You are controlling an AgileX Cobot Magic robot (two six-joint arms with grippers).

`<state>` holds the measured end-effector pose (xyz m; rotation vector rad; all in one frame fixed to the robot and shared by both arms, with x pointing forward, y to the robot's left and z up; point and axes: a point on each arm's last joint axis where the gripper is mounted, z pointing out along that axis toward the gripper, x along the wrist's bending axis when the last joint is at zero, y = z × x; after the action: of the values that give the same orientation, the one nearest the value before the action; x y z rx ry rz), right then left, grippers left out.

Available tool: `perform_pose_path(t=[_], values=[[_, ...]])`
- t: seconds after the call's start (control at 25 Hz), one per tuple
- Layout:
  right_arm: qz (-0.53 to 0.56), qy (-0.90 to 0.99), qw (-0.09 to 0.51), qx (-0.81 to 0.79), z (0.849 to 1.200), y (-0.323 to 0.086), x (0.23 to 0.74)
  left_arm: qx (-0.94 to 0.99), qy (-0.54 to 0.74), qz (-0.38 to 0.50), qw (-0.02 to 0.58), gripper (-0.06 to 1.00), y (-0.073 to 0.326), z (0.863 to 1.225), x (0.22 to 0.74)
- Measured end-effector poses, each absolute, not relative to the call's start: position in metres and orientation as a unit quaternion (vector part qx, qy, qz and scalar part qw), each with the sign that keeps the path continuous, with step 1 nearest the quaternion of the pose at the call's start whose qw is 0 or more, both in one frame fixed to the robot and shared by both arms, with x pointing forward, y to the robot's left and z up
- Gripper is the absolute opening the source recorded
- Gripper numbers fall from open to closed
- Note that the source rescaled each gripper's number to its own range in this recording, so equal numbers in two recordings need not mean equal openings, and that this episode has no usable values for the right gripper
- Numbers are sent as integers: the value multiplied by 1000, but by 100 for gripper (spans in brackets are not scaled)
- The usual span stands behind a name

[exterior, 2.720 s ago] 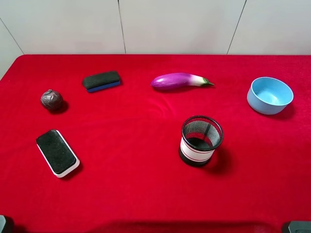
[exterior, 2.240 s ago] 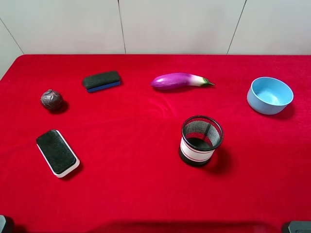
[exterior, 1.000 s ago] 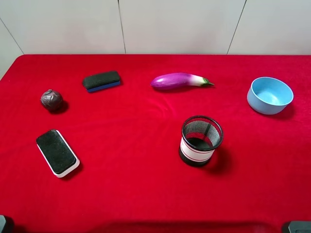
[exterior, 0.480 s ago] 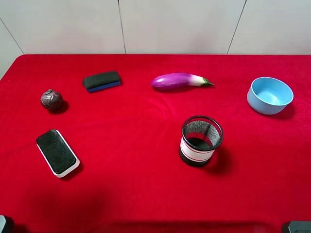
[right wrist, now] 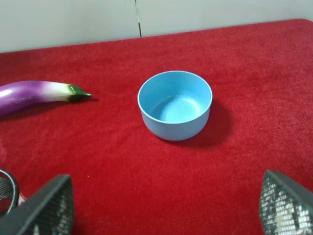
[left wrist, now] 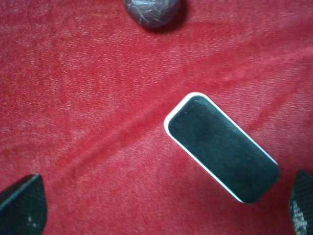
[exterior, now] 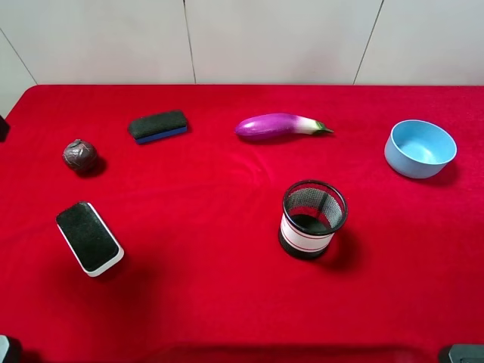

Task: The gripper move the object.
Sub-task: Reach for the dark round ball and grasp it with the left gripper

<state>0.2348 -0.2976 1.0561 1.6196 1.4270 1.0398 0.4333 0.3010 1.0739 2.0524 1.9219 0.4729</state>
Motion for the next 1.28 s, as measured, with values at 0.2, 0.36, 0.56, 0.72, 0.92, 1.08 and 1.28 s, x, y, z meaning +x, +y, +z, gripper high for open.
perform_pose_path(t=[0.2,0.36,0.56,0.72,0.92,1.08,1.28], values=[[404,555,364,630,1056,-298,235,718,665,163,129,97,302,1058,454],[404,555,364,630,1056,-298,235,720,666,153,120,97,302,1045,467],[404,555,364,630,1056,-298,235,722,665,148,117,97,302,1028,485],[404,555,364,630,1056,-298,235,725,666,139,109,97,302,1013,496],[404,555,364,630,1056,-298,235,727,667,129,100,97,301,994,509],[404,555,364,630,1056,-298,235,728,667,125,98,97,301,981,517],[404,555,364,630,1056,-298,235,728,666,129,102,97,301,972,526]])
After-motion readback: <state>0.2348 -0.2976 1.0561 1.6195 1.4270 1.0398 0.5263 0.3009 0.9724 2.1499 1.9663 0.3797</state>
